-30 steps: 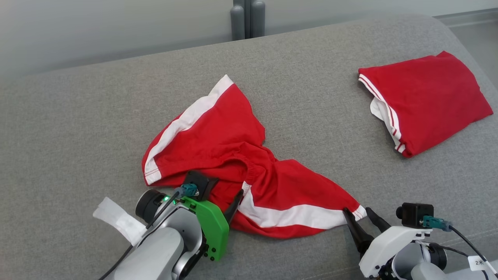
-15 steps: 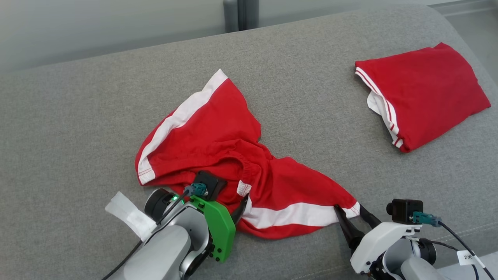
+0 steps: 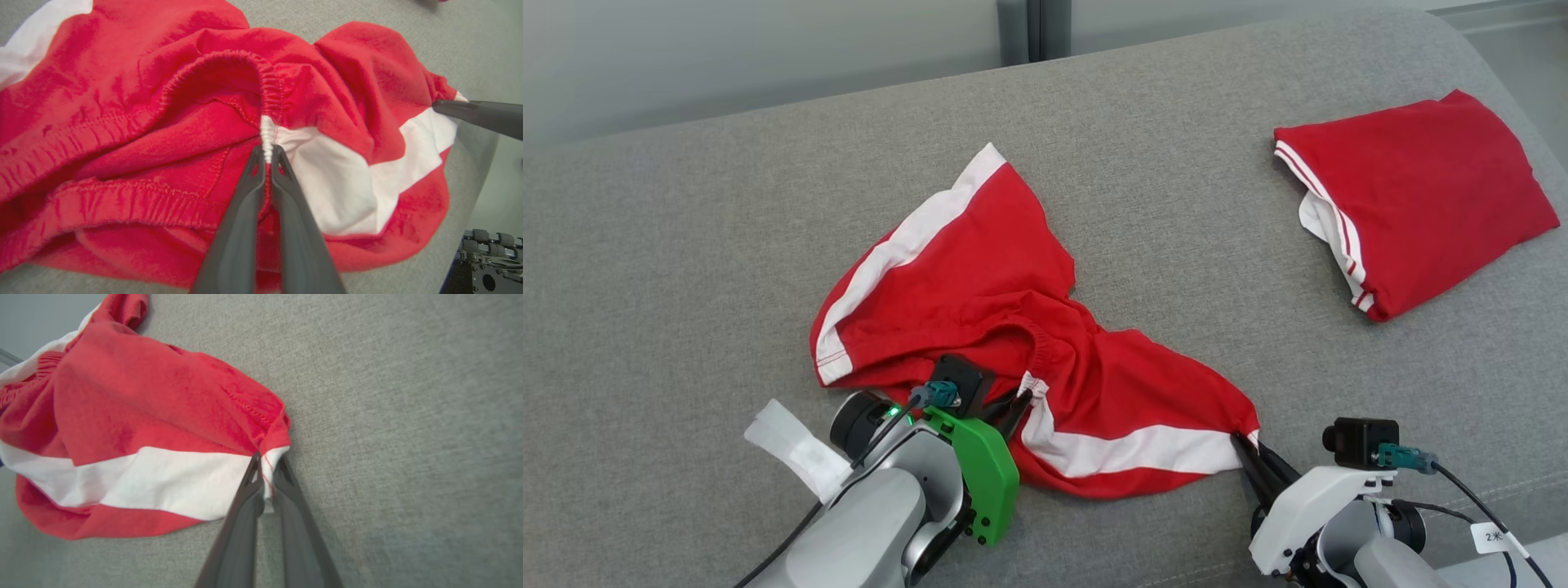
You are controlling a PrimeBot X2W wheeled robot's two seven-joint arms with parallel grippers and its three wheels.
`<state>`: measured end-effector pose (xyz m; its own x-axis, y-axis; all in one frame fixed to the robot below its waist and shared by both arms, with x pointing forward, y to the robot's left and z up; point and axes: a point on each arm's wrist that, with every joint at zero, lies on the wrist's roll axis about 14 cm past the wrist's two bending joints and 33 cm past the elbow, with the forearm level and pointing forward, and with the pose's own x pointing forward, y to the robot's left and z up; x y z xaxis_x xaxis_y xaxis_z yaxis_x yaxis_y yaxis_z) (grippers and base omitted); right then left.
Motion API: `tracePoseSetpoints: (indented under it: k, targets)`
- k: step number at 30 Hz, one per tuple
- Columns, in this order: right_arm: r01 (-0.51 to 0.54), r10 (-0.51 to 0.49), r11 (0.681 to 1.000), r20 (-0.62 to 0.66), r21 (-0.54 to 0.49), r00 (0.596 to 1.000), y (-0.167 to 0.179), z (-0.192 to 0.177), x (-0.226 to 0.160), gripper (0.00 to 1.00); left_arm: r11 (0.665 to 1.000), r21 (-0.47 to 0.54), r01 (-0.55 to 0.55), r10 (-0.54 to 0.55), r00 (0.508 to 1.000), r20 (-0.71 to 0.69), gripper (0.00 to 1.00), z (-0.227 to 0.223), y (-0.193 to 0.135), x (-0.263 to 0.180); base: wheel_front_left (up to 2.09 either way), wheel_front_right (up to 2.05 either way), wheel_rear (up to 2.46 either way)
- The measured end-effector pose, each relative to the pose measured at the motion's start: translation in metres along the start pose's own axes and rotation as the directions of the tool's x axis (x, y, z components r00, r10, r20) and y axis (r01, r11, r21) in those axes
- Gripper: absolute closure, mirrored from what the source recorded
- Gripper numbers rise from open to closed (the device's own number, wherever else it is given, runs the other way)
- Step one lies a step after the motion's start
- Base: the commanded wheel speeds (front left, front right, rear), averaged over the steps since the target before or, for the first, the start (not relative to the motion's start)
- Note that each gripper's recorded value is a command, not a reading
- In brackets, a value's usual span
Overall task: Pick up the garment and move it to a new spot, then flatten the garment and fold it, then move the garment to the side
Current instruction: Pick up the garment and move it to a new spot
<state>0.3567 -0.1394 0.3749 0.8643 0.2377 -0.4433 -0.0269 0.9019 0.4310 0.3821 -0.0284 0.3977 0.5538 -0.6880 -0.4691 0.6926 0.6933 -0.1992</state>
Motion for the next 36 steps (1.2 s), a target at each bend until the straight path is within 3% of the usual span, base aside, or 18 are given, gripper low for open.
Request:
tracePoseSetpoints:
  k: [14,21,27,36]
  targets:
    - [-0.007,0.008,1.000,0.024,-0.011,1.000,-0.001,0.007,-0.004,1.00,1.000,0.015,-0.010,0.010,0.998,0.058,1.00,0.014,-0.002,-0.006,0.00,0.00,0.00]
    - [-0.023,0.020,1.000,0.152,0.014,0.988,0.000,0.042,-0.013,1.00,0.999,0.013,-0.036,0.033,0.982,0.184,1.00,0.048,-0.004,-0.021,0.00,0.00,0.00]
    - [-0.047,0.046,0.999,0.286,-0.005,0.957,0.002,0.082,-0.027,1.00,0.996,0.005,-0.089,0.083,0.947,0.309,1.00,0.080,0.002,-0.049,0.00,0.00,0.00]
    - [-0.150,0.145,0.988,0.501,-0.030,0.853,0.033,0.149,-0.053,1.00,0.989,-0.040,-0.139,0.140,0.854,0.501,1.00,0.125,0.004,-0.109,0.00,0.00,0.00]
